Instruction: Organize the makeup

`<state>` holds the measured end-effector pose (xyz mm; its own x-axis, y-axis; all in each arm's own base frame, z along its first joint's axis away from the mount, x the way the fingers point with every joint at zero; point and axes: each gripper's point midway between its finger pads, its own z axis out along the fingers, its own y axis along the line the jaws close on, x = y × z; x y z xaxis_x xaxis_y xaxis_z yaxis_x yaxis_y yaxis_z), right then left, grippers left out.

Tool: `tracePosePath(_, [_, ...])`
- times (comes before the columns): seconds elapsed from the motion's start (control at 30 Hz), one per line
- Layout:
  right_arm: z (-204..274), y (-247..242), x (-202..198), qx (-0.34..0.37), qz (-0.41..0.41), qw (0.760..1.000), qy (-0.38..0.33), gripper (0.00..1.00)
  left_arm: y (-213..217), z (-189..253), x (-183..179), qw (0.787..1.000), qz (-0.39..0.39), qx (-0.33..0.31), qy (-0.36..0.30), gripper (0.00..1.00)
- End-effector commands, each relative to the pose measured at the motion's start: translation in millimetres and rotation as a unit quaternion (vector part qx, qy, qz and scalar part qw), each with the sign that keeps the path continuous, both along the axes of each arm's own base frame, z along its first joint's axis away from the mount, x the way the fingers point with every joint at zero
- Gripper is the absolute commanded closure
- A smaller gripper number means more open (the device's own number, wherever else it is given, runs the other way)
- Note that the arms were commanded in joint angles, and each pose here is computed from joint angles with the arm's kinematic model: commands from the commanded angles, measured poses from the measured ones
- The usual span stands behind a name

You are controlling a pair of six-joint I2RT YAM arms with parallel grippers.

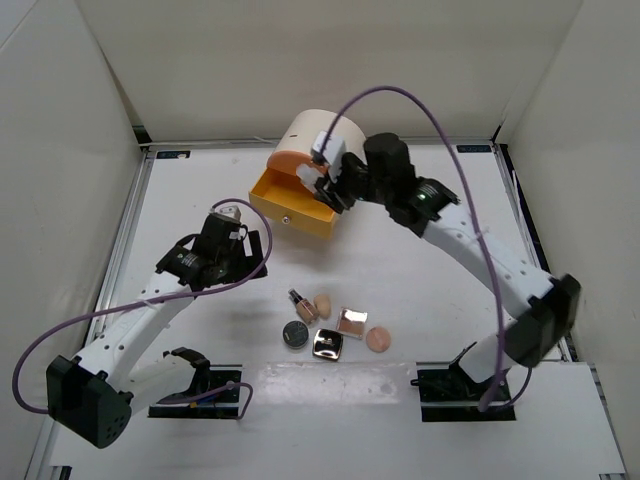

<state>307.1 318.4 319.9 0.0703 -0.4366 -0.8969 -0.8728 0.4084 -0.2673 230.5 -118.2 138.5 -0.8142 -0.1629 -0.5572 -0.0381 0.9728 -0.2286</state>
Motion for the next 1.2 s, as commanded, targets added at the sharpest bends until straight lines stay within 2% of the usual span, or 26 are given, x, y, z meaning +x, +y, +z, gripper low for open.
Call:
tracePosePath(0.0, [-8.5,40.4,27.8,-0.003,0.049,0.999,-0.022,0.90,-1.6,5.7,2.5,1.000,0.002,-0.012,-0.023,0.02])
tracePosePath(0.13, [-32.6,66.3,63.7,-0.026,0.038,0.999,-0.012,0.86,-1.3,5.8,3.1,0.999,0.005,-0.015,-0.028,0.02])
tracePosePath(0.37, [-73.9,75.6,95.0,-0.078,-0.019,0.997,-0.018,0.80,-3.0,7.2,4.7,0.999,0.011,-0.025,-0.038,0.02])
tracePosePath(0.47, [-83.0,73.4,95.8,-0.088,-0.024,0.996,-0.011,0.63,-3.6,11.1,6.8,0.998,0.009,-0.028,-0.046,0.02])
tracePosePath(0.5, [-82.7,72.6,94.6,-0.088,-0.025,0.996,-0.007,0.50,-3.5,11.3,6.4,0.999,0.008,-0.027,-0.046,0.02])
tracePosePath(0.57, [-80.4,72.5,91.1,-0.086,-0.023,0.996,-0.005,0.47,-2.5,12.9,8.2,0.999,0.010,-0.023,-0.048,0.02])
tracePosePath(0.63, [-71.7,70.7,87.0,-0.080,-0.025,0.996,-0.007,0.41,-1.8,13.1,9.7,0.999,0.008,-0.018,-0.047,0.02])
tracePosePath(0.73, [-46.4,71.8,68.4,-0.069,-0.008,0.997,-0.027,0.25,-2.7,15.3,12.2,0.999,0.002,-0.013,-0.049,0.02])
tracePosePath(0.8, [-26.1,68.2,58.7,-0.051,-0.006,0.998,-0.039,0.19,-3.3,15.5,13.7,0.999,-0.002,-0.010,-0.049,0.02])
tracePosePath(0.97, [13.0,38.8,45.8,-0.007,-0.066,0.997,-0.028,0.18,-9.6,21.7,20.2,0.998,-0.019,-0.014,-0.061,0.02])
tracePosePath(1.0, [1.9,30.4,41.1,-0.010,-0.078,0.997,-0.009,0.18,-12.3,22.8,21.3,0.997,-0.024,-0.020,-0.064,0.02])
tracePosePath(1.07, [9.0,1.0,23.3,0.000,-0.119,0.993,0.010,0.18,-23.7,25.6,21.5,0.996,-0.048,-0.042,-0.067,0.02])
tracePosePath(1.17, [-27.5,-45.6,-3.6,-0.007,-0.187,0.980,0.067,0.18,-47.8,30.1,23.1,0.991,-0.094,-0.069,-0.068,0.03])
